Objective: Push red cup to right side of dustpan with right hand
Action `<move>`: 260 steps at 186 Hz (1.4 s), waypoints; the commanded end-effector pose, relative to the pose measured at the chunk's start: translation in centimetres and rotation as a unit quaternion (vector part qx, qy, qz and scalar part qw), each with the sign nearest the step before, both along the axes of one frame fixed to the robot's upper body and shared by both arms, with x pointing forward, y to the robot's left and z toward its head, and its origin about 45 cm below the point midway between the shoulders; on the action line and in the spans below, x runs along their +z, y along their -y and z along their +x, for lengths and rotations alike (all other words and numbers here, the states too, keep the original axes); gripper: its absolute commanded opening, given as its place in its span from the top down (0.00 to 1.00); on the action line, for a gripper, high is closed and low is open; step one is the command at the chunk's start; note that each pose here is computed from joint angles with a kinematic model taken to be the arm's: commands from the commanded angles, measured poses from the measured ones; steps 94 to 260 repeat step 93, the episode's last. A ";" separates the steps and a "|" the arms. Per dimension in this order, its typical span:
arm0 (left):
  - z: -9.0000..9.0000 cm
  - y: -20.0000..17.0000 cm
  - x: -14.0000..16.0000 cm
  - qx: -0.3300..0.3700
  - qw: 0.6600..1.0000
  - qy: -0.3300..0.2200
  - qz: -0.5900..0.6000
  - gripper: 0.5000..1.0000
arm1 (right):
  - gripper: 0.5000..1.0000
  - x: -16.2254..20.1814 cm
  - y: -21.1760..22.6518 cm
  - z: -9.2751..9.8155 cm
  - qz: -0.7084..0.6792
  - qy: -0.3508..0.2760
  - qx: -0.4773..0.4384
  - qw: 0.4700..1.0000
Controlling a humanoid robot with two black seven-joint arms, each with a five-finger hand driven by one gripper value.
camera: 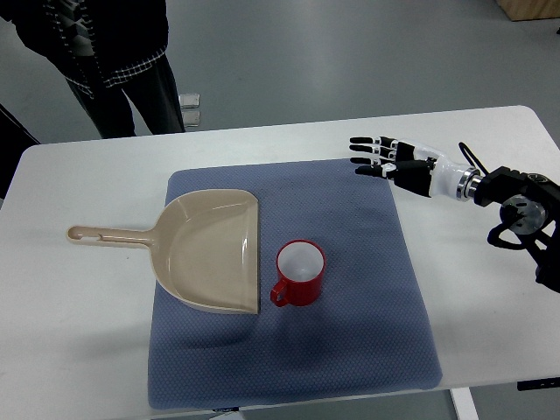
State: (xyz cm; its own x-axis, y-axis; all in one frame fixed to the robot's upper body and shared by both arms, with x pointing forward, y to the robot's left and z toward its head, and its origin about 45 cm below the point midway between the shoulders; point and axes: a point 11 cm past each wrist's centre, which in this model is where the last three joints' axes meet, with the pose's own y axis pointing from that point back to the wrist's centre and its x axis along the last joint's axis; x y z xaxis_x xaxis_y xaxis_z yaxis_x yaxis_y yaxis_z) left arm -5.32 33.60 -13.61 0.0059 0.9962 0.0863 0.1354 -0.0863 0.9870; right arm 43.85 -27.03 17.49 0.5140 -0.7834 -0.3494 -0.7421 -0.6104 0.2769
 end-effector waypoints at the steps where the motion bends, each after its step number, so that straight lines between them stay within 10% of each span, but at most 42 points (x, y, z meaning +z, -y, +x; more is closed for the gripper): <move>1: 0.0 0.0 0.0 0.000 1.000 0.000 0.000 0.00 | 0.14 0.3 0.2 0.4 0.048 -0.034 -0.022 0.998; 260: 0.0 0.0 0.0 0.000 1.000 0.000 0.000 0.00 | 0.14 0.2 0.7 0.5 0.115 -0.051 -0.068 0.990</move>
